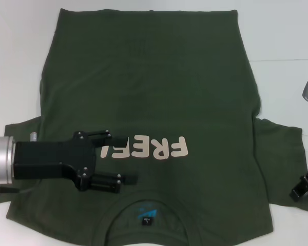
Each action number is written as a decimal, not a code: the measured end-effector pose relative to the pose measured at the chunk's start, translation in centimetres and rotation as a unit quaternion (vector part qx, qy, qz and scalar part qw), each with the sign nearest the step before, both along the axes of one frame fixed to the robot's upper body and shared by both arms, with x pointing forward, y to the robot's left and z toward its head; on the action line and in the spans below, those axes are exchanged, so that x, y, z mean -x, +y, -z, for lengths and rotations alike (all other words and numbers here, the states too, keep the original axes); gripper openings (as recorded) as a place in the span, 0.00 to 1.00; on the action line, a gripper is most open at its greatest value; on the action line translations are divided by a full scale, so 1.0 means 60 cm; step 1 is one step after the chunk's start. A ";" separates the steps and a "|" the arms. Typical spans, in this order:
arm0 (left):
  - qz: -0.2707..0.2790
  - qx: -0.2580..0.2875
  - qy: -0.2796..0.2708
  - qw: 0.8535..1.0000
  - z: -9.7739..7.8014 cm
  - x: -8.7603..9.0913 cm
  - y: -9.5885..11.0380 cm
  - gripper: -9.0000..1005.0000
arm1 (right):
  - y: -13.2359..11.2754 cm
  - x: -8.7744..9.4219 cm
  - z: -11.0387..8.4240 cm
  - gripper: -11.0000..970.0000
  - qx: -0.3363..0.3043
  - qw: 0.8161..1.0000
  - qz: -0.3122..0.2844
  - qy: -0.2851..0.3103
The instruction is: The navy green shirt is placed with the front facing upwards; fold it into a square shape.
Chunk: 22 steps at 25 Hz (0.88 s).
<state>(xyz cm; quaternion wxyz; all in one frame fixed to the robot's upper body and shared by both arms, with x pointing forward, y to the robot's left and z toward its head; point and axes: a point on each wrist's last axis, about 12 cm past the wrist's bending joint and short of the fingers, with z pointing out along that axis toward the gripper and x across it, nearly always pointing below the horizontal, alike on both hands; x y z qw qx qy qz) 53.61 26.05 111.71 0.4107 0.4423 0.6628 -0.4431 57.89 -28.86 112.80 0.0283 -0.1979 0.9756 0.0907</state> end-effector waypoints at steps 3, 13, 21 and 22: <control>0.000 0.000 0.001 1.000 0.001 0.001 0.000 0.93 | -0.003 0.004 0.004 0.42 0.003 1.000 0.001 0.006; 0.000 0.000 0.000 1.000 0.000 0.000 0.000 0.93 | -0.003 0.008 0.008 0.74 0.001 1.000 -0.001 0.011; 0.000 0.000 0.000 1.000 0.000 0.000 0.000 0.93 | 0.001 0.009 0.012 0.74 -0.002 1.000 -0.003 0.013; 0.000 0.000 0.000 1.000 0.000 0.000 0.000 0.93 | 0.001 0.009 0.012 0.74 -0.002 1.000 -0.003 0.012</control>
